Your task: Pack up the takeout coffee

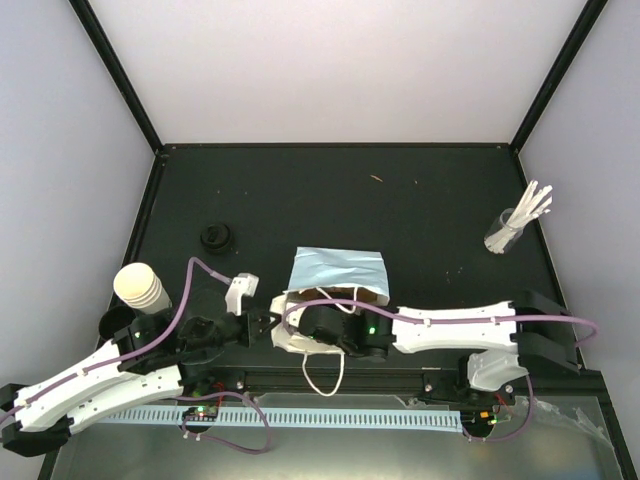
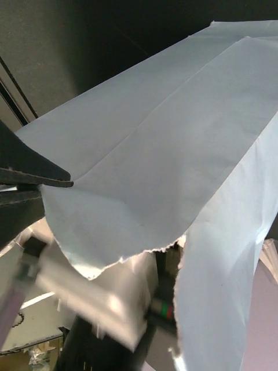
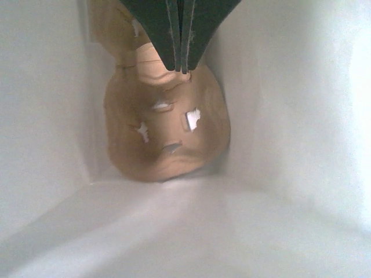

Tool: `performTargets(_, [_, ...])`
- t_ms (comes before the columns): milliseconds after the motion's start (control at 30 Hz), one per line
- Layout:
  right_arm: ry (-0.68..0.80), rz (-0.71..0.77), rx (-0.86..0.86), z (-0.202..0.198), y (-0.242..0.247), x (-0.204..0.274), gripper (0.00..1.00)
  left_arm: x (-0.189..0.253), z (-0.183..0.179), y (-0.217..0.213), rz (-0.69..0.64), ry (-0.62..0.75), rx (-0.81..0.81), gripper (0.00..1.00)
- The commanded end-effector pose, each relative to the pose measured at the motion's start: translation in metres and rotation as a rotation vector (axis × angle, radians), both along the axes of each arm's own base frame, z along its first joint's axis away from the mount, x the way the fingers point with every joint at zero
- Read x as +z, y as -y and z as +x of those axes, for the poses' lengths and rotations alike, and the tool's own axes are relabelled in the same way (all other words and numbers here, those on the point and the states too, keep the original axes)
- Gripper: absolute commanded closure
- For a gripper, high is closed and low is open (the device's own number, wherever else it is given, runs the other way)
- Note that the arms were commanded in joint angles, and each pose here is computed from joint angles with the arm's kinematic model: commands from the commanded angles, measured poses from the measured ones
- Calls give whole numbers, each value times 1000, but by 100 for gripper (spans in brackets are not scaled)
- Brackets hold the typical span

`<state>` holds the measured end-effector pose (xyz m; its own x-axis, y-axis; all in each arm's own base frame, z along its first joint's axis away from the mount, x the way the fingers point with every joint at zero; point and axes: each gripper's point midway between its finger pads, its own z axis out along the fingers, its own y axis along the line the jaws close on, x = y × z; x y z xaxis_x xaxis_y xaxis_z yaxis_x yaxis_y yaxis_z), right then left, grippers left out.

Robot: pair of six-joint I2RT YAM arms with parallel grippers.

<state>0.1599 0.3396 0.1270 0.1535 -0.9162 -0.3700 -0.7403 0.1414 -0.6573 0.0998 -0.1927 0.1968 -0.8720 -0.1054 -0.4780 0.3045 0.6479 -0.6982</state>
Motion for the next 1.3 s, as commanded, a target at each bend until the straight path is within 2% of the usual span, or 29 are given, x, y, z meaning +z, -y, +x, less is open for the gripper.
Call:
performTargets(0, [15,108,6,-7,-1,35,99,-1,-3,5,-18,-18,-18,99])
performTargets(167, [-73,193,93,-28,-9,52,99,2,-2,6,-31,-12,-16,99])
performTargets(467, [-127,305,157,-42,-19,94,99,5,-1,8,-33,-7,-16,98])
performTargets(733, [-243,446,286,-72,-24,133,98,5,-1,9,-37,-7,-16,98])
performTargets(967, [-233,537,270,-71,-14,167,98,4,-1,9,-35,-11,-18,98])
performTargets(1267, [-178,638,208,-63,23,204,94,5,-2,10,-41,-19,-19,98])
